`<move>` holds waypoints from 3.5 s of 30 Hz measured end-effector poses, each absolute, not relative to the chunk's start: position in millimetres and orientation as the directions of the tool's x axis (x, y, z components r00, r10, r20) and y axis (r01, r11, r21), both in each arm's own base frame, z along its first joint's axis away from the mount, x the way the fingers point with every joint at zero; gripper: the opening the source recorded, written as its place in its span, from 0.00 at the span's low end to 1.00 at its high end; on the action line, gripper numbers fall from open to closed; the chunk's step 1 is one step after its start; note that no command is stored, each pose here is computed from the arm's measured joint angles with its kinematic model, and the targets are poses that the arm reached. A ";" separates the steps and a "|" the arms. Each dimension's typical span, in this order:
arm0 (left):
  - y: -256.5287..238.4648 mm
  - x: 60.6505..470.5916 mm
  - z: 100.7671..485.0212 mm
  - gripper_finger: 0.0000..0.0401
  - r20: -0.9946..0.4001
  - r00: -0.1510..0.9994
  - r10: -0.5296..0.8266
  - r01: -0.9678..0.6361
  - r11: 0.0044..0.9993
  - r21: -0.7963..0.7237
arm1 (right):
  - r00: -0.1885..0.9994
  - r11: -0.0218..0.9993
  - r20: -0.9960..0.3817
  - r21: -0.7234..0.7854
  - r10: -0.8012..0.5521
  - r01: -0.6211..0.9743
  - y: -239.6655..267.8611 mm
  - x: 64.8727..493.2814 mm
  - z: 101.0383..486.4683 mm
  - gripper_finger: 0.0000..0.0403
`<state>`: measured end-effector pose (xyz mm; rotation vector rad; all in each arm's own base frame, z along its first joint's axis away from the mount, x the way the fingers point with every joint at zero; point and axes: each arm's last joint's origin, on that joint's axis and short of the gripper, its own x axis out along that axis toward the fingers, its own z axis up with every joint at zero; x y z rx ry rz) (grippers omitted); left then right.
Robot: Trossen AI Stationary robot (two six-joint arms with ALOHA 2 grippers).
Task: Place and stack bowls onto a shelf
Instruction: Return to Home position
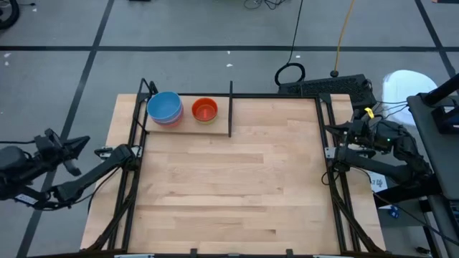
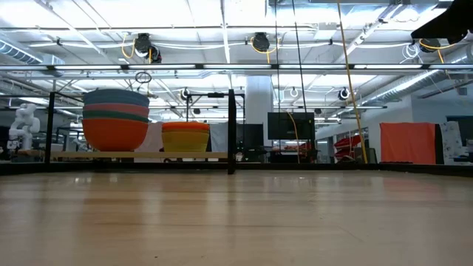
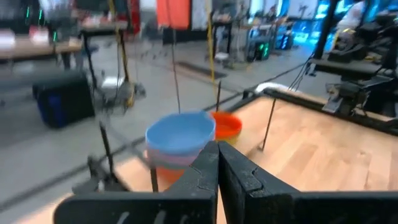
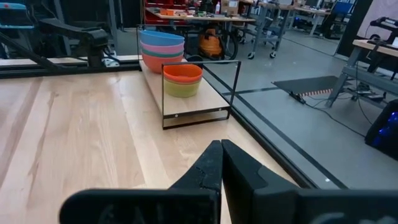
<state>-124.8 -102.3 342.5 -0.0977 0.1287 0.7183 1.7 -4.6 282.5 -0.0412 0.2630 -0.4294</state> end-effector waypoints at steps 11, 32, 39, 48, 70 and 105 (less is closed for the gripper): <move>-56.2 -69.4 336.6 0.02 -0.141 0.791 0.595 -0.596 0.802 0.039 | 0.897 0.904 -0.119 -0.061 -0.427 0.422 -5.2 3.2 295.3 0.00; 14.1 28.6 300.8 0.01 0.006 0.905 0.426 -0.426 0.904 0.028 | 0.910 0.899 0.191 -0.180 -0.367 0.400 -18.5 51.4 274.1 0.00; 38.6 64.6 258.9 0.04 0.057 0.921 0.385 -0.378 0.920 -0.100 | 0.905 0.890 0.224 -0.205 -0.363 0.408 -24.7 71.2 242.3 0.00; 52.8 85.9 214.4 0.01 0.119 0.929 0.350 -0.328 0.929 -0.171 | 0.893 0.898 0.269 -0.159 -0.360 0.410 -29.7 86.9 201.5 0.00; 46.7 92.7 172.7 0.01 0.040 0.999 0.023 -0.013 0.971 -0.237 | 0.892 0.919 0.337 -0.146 -0.302 0.366 -28.2 87.5 200.1 0.00; 29.7 94.6 169.2 0.05 0.007 0.932 -0.363 0.342 0.871 -0.354 | 0.996 1.000 0.093 -0.010 -0.014 0.014 -21.0 94.0 176.7 0.00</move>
